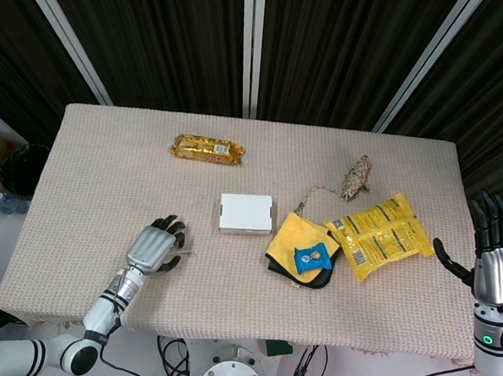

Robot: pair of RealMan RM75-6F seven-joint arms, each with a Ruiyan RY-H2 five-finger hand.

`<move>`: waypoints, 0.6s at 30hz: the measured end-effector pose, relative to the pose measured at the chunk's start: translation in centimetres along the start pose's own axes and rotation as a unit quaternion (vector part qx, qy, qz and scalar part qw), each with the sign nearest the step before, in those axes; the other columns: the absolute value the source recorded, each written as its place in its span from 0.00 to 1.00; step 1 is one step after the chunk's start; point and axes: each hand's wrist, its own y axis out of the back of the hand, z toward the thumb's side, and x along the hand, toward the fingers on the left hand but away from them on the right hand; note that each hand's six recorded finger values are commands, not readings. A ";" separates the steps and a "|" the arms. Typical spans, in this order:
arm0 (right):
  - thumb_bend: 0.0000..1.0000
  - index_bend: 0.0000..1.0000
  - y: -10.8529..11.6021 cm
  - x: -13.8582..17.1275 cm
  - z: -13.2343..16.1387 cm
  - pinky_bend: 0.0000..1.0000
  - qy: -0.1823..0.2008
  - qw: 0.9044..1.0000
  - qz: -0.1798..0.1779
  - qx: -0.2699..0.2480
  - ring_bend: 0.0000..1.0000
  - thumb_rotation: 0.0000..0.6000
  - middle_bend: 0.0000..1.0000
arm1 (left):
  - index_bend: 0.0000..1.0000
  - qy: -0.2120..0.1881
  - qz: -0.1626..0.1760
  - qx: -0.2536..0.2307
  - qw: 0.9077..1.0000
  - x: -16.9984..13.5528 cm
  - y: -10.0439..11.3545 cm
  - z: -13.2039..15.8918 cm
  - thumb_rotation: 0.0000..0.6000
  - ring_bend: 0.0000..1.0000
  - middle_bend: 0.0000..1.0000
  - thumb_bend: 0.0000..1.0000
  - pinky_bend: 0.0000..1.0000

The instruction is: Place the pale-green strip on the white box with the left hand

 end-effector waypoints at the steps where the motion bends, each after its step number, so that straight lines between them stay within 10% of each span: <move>1: 0.23 0.00 0.0 0.0 0.0 0.00 0.000 1.000 -0.001 0.000 0.00 1.00 0.00 | 0.49 0.001 0.000 0.000 1.000 0.0 0.0 0.0 0.98 0.12 0.25 0.31 0.23; 18: 0.23 0.00 -0.2 0.0 -0.2 0.00 -0.003 1.000 0.003 -0.002 0.00 1.00 0.00 | 0.51 -0.008 0.001 -0.011 1.000 0.1 0.1 0.3 0.99 0.12 0.27 0.31 0.23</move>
